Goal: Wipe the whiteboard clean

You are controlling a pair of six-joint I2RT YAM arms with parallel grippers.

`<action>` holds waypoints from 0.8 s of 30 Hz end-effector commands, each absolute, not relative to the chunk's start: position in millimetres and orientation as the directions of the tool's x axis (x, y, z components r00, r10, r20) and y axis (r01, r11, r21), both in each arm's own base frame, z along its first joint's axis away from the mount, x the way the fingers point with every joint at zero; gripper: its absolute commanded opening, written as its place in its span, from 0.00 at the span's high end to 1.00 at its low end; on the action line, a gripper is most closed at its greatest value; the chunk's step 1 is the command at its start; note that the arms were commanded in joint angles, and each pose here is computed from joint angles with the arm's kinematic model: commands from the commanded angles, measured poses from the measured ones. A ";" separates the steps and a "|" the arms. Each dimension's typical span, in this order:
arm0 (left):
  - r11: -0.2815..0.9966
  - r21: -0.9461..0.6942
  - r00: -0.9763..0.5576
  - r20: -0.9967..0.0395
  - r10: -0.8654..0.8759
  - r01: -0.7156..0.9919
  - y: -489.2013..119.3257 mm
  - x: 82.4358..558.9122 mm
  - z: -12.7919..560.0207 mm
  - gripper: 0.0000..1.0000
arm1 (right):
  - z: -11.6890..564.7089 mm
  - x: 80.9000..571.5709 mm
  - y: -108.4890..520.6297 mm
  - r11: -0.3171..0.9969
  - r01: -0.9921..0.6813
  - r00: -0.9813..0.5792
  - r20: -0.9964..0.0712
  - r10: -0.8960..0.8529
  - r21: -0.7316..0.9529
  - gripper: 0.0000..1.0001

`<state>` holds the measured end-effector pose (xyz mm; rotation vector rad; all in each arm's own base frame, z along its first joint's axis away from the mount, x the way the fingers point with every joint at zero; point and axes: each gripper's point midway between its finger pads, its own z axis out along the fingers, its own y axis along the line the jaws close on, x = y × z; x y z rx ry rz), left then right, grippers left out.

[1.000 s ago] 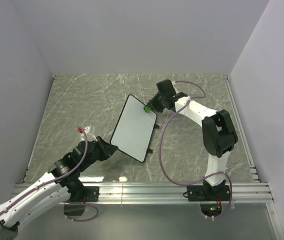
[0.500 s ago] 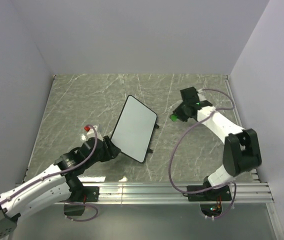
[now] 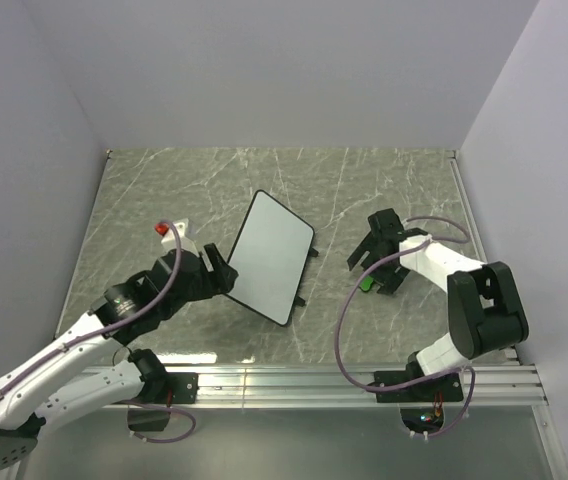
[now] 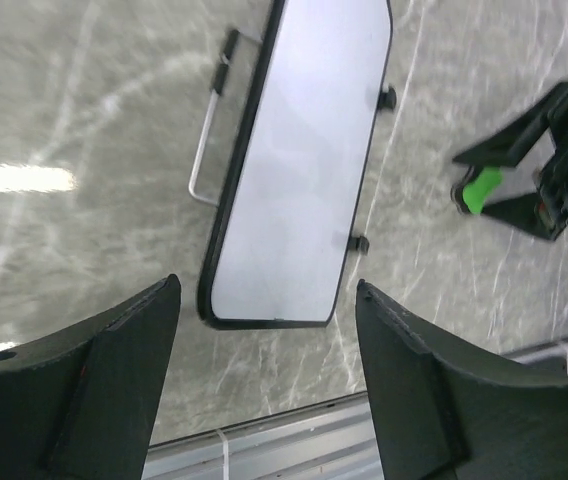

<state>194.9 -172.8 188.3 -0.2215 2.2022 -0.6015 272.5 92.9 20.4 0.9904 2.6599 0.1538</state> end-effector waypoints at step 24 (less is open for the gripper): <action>0.970 -0.230 -0.372 -0.909 -0.187 0.075 -137.6 273.8 357.0 0.14 | 340.7 219.8 155.5 0.698 -0.206 -0.532 -0.677 0.508 0.686 0.00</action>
